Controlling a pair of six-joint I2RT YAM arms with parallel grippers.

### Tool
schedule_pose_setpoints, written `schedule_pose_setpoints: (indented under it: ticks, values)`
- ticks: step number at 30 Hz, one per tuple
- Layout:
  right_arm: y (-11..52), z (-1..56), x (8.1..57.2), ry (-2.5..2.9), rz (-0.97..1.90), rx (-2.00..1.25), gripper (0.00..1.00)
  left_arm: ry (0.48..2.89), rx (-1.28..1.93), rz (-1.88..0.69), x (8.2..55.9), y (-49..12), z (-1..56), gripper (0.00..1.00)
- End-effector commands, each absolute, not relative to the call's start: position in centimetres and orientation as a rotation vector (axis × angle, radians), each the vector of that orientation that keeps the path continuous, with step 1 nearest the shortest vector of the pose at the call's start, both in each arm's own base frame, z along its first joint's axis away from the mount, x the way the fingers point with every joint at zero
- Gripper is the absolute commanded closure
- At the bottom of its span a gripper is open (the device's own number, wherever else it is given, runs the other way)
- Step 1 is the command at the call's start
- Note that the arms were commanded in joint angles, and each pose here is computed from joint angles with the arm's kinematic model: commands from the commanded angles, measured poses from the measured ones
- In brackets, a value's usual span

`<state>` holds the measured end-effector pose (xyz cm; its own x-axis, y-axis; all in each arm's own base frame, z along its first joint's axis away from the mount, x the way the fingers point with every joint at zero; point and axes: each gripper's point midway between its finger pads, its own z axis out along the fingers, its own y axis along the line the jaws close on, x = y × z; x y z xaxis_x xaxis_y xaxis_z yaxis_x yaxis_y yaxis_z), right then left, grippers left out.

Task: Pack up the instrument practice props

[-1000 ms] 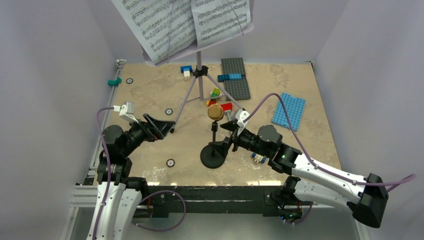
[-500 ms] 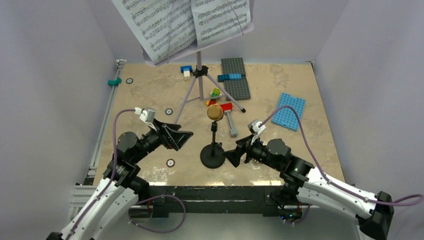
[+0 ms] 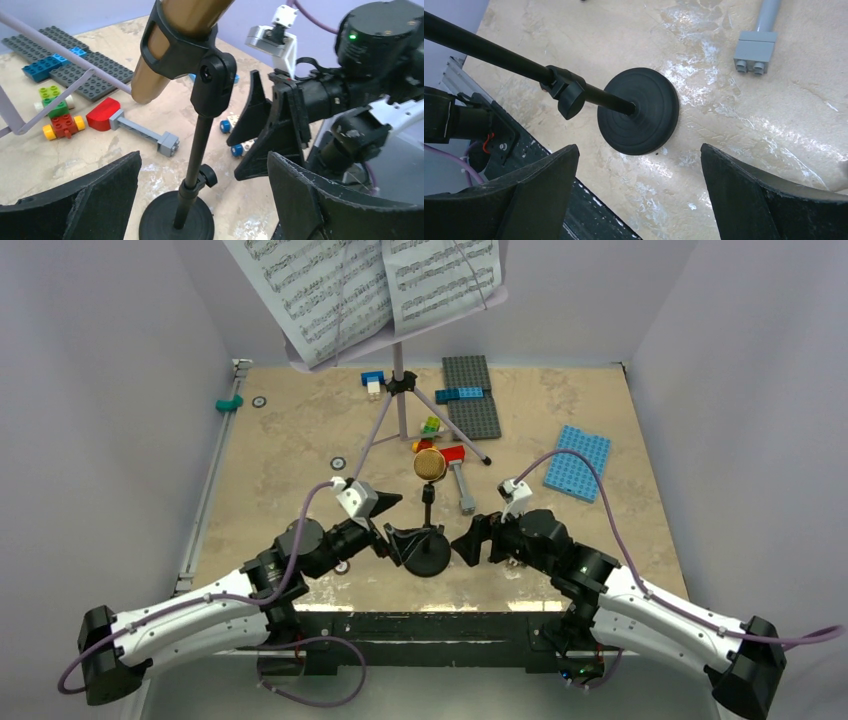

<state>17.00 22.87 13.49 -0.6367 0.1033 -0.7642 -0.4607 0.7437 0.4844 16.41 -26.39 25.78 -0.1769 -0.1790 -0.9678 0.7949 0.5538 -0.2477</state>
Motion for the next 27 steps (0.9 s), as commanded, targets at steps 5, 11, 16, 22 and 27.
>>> schedule_pose_setpoints:
  ticks: [5, 11, 16, 22, 27]
  values:
    - [21.8, 15.5, 18.1, 2.082, 0.812, -0.199, 0.04, 1.386, 0.402, -0.745, 20.5, -26.6, 28.7, 0.07]
    - [21.7, 15.6, 18.3, 2.085, 0.797, -0.208, 0.05, 1.386, 0.449, -0.766, 20.7, -28.6, 29.2, 0.18]
    - [22.0, 15.6, 18.5, 2.091, 0.790, -0.224, 0.05, 1.382, 0.486, -0.794, 20.6, -30.0, 29.6, 0.24]
    - [22.1, 15.9, 18.6, 2.086, 0.783, -0.241, 0.06, 1.399, 0.516, -0.789, 20.8, -30.9, 29.0, 0.36]
    - [22.2, 16.1, 18.6, 2.080, 0.787, -0.255, 0.06, 1.403, 0.523, -0.790, 20.7, -31.0, 28.7, 0.49]
